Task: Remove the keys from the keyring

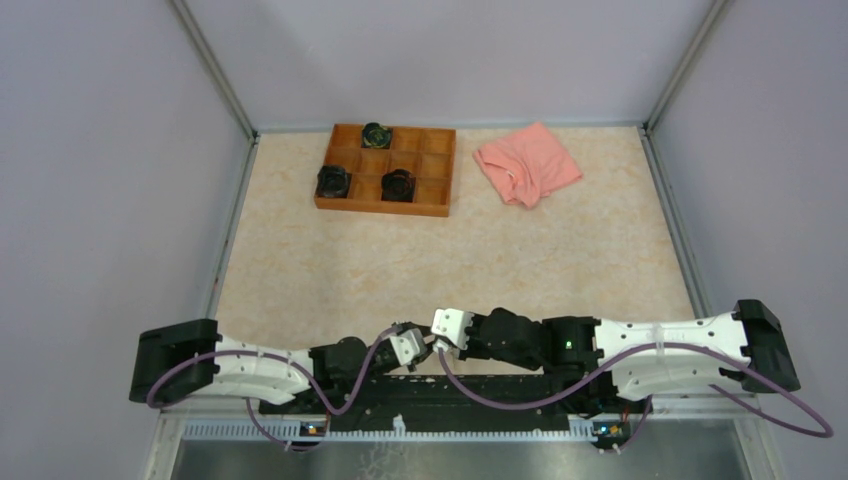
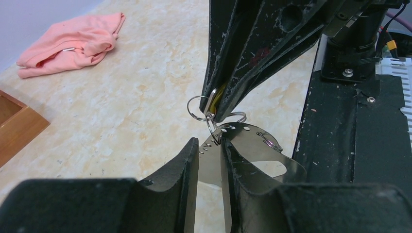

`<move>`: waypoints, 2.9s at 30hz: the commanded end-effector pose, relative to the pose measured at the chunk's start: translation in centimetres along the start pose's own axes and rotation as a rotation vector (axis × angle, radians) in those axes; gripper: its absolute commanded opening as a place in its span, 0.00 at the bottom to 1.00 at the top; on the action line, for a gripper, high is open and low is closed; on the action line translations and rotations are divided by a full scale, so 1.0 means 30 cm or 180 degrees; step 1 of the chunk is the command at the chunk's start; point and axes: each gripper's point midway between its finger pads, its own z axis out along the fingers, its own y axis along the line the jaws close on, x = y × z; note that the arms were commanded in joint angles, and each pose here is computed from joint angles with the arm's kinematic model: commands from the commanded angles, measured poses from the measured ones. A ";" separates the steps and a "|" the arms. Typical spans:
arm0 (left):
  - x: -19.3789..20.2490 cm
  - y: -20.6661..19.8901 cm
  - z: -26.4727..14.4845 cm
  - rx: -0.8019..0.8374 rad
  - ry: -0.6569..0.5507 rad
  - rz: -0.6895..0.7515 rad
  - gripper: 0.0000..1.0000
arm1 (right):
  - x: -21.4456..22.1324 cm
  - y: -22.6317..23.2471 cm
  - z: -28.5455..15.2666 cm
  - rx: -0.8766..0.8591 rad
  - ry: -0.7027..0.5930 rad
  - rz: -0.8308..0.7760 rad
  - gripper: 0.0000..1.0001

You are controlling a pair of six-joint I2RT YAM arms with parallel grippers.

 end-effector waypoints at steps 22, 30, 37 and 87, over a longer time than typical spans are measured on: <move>-0.104 0.026 0.011 -0.0148 -0.0350 -0.0170 0.27 | -0.071 0.018 -0.020 -0.0066 -0.0176 0.0108 0.00; -0.112 0.022 0.011 -0.0121 -0.0381 -0.0180 0.26 | -0.058 0.023 -0.017 -0.0064 -0.0149 0.0118 0.00; -0.095 0.008 0.015 -0.0058 -0.0322 -0.0176 0.25 | -0.058 0.017 -0.024 -0.0035 -0.0179 0.0159 0.00; 0.025 -0.107 0.096 0.0187 0.0245 0.0847 0.00 | -0.032 -0.011 -0.059 -0.0164 0.0342 0.1336 0.00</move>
